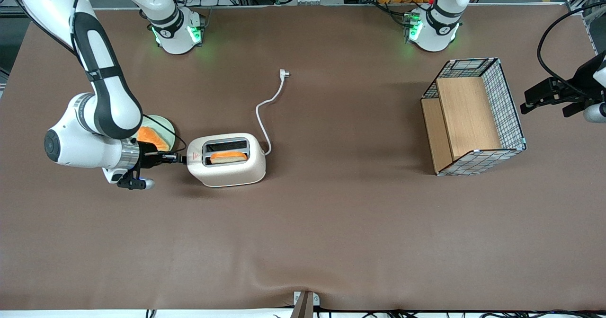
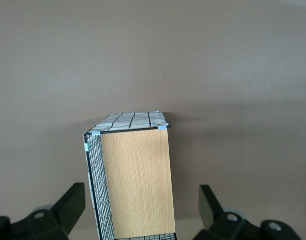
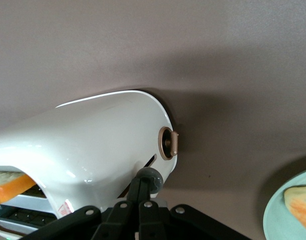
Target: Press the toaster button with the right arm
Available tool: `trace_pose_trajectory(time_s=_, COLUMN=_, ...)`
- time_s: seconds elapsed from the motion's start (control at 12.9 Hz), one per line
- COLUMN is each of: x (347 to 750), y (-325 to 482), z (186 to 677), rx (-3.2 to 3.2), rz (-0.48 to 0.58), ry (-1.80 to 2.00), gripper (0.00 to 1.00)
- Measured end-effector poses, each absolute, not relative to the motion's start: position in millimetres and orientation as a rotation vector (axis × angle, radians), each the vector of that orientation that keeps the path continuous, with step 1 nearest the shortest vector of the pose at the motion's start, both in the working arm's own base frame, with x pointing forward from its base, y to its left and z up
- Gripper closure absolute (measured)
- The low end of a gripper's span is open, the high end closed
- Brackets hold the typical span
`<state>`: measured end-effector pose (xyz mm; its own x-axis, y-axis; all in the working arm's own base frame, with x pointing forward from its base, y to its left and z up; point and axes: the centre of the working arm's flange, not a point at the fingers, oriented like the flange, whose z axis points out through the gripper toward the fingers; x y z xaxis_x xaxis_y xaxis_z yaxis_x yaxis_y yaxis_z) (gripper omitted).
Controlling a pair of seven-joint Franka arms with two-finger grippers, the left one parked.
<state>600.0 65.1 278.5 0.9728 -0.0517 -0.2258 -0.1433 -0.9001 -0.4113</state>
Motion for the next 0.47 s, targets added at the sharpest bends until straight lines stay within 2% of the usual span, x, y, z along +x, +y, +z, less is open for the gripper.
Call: trace_pose_trajectory(time_s=0.47, x=600.1, y=64.4, z=269.5, rx=-2.685, rz=0.294, ry=0.117, gripper=0.99)
